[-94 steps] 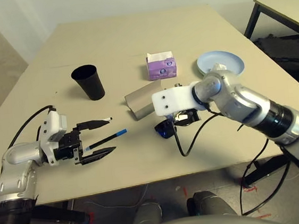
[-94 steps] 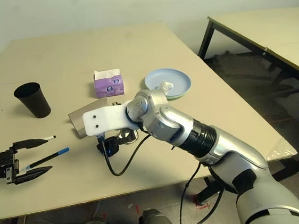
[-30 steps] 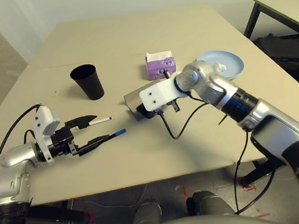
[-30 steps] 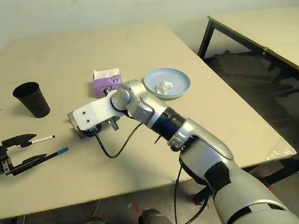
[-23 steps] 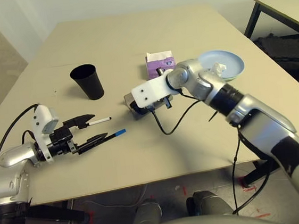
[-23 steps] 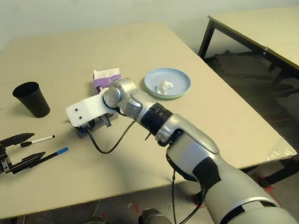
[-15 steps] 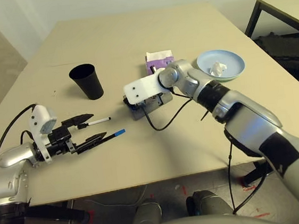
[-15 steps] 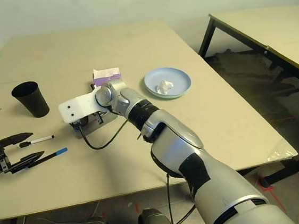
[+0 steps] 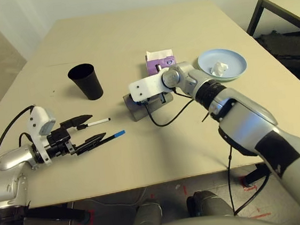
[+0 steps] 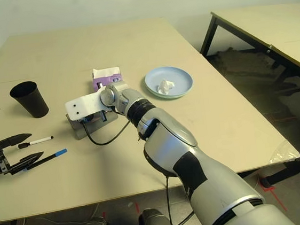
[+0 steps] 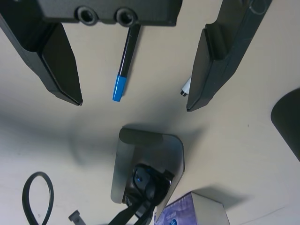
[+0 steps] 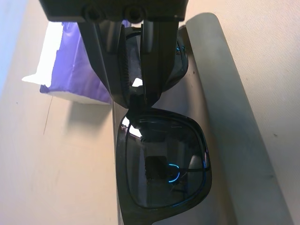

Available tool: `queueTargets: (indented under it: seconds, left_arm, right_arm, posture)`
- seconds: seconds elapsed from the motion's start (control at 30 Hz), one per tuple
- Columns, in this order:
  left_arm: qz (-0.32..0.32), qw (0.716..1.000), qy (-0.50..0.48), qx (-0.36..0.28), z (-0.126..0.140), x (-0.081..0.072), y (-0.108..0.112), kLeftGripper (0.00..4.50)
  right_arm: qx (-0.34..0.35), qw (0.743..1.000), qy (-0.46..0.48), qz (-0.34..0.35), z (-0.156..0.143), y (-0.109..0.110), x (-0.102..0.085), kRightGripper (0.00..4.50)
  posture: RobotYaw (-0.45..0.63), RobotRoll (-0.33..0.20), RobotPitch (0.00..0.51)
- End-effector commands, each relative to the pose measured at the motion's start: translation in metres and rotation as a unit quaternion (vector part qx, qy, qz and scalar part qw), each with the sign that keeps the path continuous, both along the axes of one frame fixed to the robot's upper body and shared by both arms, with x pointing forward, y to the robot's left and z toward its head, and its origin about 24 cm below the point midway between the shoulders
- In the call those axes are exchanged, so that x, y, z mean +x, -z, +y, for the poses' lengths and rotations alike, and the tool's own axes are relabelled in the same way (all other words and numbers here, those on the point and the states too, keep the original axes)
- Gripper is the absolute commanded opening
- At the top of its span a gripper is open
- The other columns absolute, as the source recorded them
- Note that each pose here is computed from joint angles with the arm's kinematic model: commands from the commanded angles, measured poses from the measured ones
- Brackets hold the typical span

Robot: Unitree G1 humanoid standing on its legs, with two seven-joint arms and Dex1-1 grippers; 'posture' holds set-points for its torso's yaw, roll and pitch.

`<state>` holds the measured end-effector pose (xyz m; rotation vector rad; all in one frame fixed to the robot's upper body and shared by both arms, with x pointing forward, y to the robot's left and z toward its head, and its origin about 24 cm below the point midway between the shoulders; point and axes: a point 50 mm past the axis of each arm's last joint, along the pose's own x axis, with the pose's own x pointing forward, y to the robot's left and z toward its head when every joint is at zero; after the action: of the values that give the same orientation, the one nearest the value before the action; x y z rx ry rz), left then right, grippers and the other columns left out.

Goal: Organize and tidy the items on the table.

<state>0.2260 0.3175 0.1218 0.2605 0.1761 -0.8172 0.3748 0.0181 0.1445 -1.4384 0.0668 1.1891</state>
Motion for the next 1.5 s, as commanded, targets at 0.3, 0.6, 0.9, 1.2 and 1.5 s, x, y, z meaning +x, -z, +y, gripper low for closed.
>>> queueTargets:
  seconds: [0.3,0.6,0.9,1.2,1.5]
  left_arm:
    - [-0.004,1.0,-0.003,-0.004,0.001,-0.002,-0.002,4.5]
    - [-0.005,1.0,-0.004,-0.005,0.0,-0.004,-0.003,4.5]
    - [-0.006,1.0,-0.004,-0.005,0.0,0.0,-0.003,4.5]
    - [-0.008,1.0,-0.001,-0.005,0.0,0.005,-0.004,4.5]
    - [-0.008,1.0,-0.008,-0.006,0.002,0.002,-0.001,4.5]
  right_arm:
    - [0.003,1.0,-0.004,0.014,0.006,0.011,-0.005,0.1]
    - [-0.018,1.0,0.019,0.01,-0.005,0.022,-0.002,0.1]
    - [-0.035,0.999,0.007,0.024,-0.007,0.018,-0.002,2.98]
    - [0.001,1.0,-0.002,0.029,-0.006,-0.016,0.002,4.47]
    - [0.079,0.985,0.016,0.156,-0.075,-0.071,-0.021,4.47]
  posture:
    - [0.15,0.0,0.034]
    - [0.16,0.0,0.042]
    - [0.14,0.0,0.038]
    - [0.13,0.0,0.035]
    - [0.11,0.0,0.037]
